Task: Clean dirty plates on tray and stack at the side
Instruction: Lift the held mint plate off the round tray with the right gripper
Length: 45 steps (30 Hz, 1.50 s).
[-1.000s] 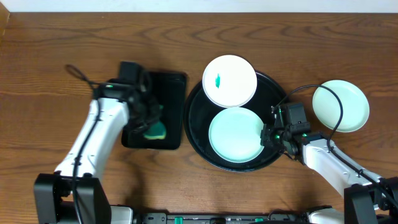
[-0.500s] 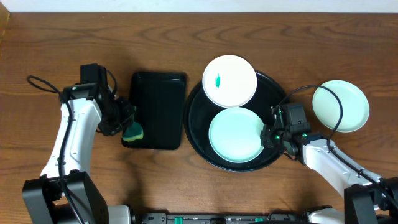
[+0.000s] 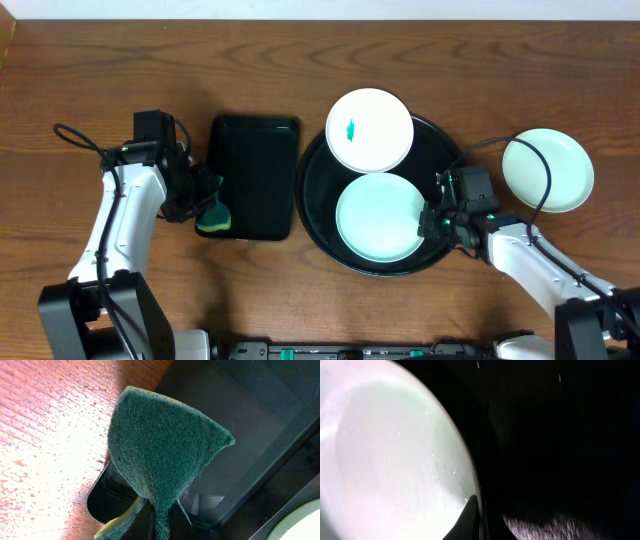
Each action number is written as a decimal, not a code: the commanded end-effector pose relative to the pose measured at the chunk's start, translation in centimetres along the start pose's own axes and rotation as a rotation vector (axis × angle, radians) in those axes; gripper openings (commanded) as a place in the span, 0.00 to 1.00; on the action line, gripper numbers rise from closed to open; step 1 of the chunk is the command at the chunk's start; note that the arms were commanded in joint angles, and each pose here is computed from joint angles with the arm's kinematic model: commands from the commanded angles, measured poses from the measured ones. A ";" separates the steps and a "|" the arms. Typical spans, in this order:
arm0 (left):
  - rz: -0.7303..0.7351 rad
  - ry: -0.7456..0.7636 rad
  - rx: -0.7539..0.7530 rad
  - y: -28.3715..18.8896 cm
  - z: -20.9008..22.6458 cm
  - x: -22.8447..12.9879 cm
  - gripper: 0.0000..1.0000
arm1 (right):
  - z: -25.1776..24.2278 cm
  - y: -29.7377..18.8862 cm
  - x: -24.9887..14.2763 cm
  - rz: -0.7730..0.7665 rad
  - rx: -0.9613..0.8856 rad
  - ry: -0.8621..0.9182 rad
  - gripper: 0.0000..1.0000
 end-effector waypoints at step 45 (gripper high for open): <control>-0.136 0.221 -0.017 0.1 -2.7 0.3 0.08 | 5.6 -8.0 9.6 -0.178 0.151 0.115 0.01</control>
Point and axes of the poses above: each gripper's point midway between its finger pads, its own y axis out along the fingers, its own z axis along the line the jaws close on, x = y × z, the point moved 8 cm from there along -y, back along the fingers, and after that the axes turned 7 degrees about -y, right-handed, at the moved point
